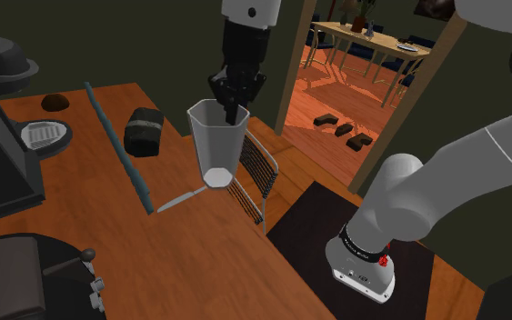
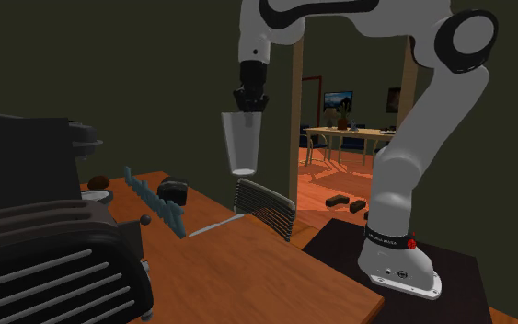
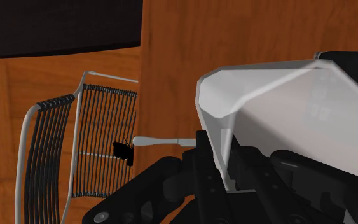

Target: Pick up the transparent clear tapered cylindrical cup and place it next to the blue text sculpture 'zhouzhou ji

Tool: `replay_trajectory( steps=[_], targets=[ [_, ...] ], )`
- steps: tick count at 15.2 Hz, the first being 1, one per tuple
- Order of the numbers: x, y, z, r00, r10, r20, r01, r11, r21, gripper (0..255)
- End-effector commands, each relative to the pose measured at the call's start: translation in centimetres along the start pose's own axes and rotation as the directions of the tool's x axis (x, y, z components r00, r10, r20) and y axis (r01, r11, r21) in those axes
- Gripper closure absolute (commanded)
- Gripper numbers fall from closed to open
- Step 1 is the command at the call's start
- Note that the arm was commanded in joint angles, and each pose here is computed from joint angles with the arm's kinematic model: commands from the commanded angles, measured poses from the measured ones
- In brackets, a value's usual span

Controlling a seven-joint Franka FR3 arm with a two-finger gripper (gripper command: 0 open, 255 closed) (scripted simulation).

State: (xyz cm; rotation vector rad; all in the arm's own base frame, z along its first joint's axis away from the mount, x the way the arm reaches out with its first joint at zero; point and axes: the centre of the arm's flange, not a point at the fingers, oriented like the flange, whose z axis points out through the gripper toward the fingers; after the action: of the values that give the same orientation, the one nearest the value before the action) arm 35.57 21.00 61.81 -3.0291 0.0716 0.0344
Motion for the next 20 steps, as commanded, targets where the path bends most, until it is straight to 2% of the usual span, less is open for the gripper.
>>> replay_trajectory(
  steps=[1, 20],
  targets=[
    [0.0, -0.1, -0.9, 1.000, 0.000, 0.000, 0.000, 1.000, 0.000, 255],
    [23.7, 7.8, -2.5, 1.000, 0.000, 0.000, 0.000, 1.000, 0.000, 255]
  ],
)
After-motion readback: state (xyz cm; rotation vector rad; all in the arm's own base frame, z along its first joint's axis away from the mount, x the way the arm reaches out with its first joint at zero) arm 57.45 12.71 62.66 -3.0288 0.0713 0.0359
